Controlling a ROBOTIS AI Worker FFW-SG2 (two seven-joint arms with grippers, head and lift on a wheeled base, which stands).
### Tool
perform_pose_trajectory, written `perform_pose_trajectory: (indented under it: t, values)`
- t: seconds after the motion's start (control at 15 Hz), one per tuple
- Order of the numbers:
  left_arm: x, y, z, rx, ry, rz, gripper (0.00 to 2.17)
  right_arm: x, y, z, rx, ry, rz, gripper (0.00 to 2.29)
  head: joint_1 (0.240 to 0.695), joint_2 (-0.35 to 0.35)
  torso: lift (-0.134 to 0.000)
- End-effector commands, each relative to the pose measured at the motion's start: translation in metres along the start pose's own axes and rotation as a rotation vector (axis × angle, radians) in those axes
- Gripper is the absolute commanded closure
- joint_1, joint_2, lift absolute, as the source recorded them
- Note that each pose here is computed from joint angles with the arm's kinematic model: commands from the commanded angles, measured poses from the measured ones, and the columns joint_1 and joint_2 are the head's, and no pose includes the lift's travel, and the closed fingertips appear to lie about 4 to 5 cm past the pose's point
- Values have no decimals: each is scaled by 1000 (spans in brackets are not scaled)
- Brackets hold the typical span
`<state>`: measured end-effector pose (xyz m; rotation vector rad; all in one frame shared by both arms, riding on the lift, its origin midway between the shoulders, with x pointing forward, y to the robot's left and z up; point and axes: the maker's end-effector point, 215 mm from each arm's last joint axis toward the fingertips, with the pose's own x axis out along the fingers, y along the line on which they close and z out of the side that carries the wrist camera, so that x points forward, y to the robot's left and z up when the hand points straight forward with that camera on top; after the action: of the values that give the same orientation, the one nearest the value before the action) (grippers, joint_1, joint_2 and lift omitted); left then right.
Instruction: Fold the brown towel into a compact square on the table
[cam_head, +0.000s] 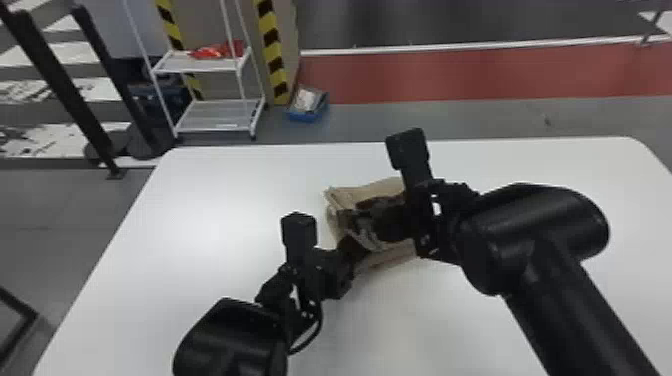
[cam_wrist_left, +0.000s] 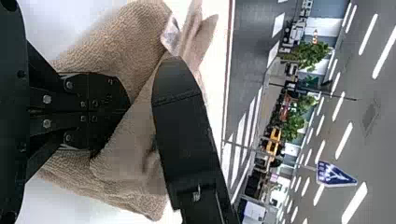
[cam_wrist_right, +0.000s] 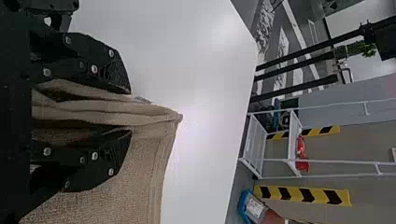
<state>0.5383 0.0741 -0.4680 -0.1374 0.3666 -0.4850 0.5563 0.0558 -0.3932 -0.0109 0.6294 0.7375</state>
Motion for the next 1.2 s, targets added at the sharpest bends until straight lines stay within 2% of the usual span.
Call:
perform_pose_trajectory:
  t: [0.0,0.2,0.27,0.33,0.4,0.47,0.53,0.67,0.8,1.13]
  values:
    - [-1,2,3,0,-6,3,2145,-14,12,7,41,-33,29,83,695,129,-123]
    - [-2,5,3,-3,-6,6,2145,-42,19,19,93,-97,44,100,695,132,-123]
    - [-3,6,3,-4,-7,7,2145,-53,17,16,104,-106,31,421,695,133,-123]
    - [-2,5,3,-5,-7,6,2145,-61,19,14,99,-108,22,859,695,132,-123]
    - [-2,5,4,-4,-10,6,2145,-71,9,6,122,-109,-4,1551,695,129,-123]
    - [-2,5,4,-6,-9,6,2145,-83,6,0,136,-121,-16,1825,695,119,-123]
    - [-2,4,5,-5,-11,5,2145,-97,-2,-7,135,-142,-34,1939,695,111,-123]
    - [-2,3,5,-6,-11,4,2145,-127,-26,-13,141,-219,-107,1956,695,92,-123]
    - [-1,-2,6,-5,-12,-1,2145,-143,-54,-25,152,-244,-173,1956,695,50,-123]
    - [-2,-6,10,-1,-24,1,2145,-151,-61,-73,205,-242,-149,1956,695,-17,-123]
